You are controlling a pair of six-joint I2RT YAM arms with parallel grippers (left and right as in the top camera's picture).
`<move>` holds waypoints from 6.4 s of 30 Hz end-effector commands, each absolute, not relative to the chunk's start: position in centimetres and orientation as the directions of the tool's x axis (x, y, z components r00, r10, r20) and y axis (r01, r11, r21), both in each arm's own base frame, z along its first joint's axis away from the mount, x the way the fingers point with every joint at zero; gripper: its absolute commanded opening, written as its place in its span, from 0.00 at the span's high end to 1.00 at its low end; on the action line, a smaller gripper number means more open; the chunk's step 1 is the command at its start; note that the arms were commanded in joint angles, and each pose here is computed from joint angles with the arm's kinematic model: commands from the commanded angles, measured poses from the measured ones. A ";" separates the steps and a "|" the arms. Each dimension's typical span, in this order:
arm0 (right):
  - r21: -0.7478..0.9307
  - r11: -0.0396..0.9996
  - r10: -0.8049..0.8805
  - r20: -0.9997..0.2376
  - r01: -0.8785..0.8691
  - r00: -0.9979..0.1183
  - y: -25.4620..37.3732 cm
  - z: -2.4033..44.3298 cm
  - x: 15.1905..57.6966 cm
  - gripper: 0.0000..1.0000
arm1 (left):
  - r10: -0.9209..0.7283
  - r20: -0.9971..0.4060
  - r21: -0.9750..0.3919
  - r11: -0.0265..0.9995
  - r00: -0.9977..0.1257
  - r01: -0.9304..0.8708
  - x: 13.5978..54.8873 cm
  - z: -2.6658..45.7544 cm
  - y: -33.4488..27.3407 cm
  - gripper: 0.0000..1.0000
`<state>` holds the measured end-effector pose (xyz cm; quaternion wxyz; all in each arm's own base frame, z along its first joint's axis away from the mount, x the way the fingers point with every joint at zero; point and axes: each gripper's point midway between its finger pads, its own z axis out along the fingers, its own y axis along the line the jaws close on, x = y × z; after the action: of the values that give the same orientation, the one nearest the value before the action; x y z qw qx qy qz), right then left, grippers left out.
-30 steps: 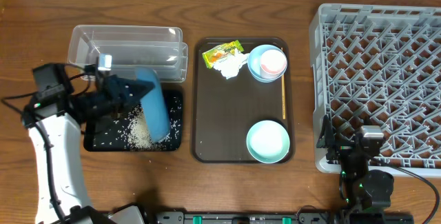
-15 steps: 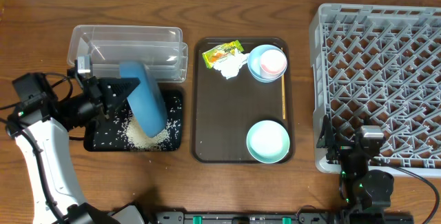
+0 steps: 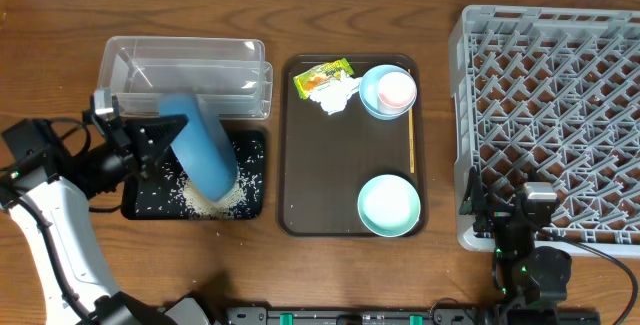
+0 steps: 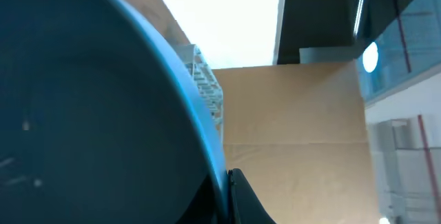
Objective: Sort waste into correct bins and load items into the dishwasher rack
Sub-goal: 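Tip the blue bowl with the left gripper to pour rice onto the black tray, then carry the empty blue bowl back and set it on the brown tray, then move the right gripper toward the pale green bowl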
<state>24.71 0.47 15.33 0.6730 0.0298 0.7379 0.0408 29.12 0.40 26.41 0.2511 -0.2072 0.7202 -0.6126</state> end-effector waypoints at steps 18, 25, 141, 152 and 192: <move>0.089 0.996 0.088 -0.991 -0.004 -0.097 0.3 15.2 24.7 0.01 | -0.618 -0.030 -0.988 0.137 -0.785 -0.071 28.0 25.9 0.1 0.94; 0.089 0.996 0.088 -0.991 -0.004 -0.097 0.3 15.2 24.7 0.01 | -0.614 0.034 -0.993 0.070 -0.788 -0.098 27.3 26.5 -0.5 0.94; 0.089 0.996 0.088 -0.991 -0.004 -0.096 0.3 15.2 24.7 0.01 | -0.211 -0.566 -0.230 0.969 -0.797 -0.093 27.7 21.2 -12.6 0.27; 0.089 0.996 0.088 -0.991 -0.004 -0.096 0.3 15.2 24.7 0.01 | -0.562 -0.513 -0.078 0.783 -0.649 -0.617 20.2 21.8 4.3 0.13; 0.703 0.561 0.455 -0.703 -0.437 -0.546 12.0 23.6 19.8 0.09 | -0.591 -0.508 -0.073 0.754 -0.627 -0.653 19.9 21.7 5.2 0.08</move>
<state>20.04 11.70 21.01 0.4450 0.0860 0.7267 0.5162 19.88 4.84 21.19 0.2525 -0.3426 0.9033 0.0532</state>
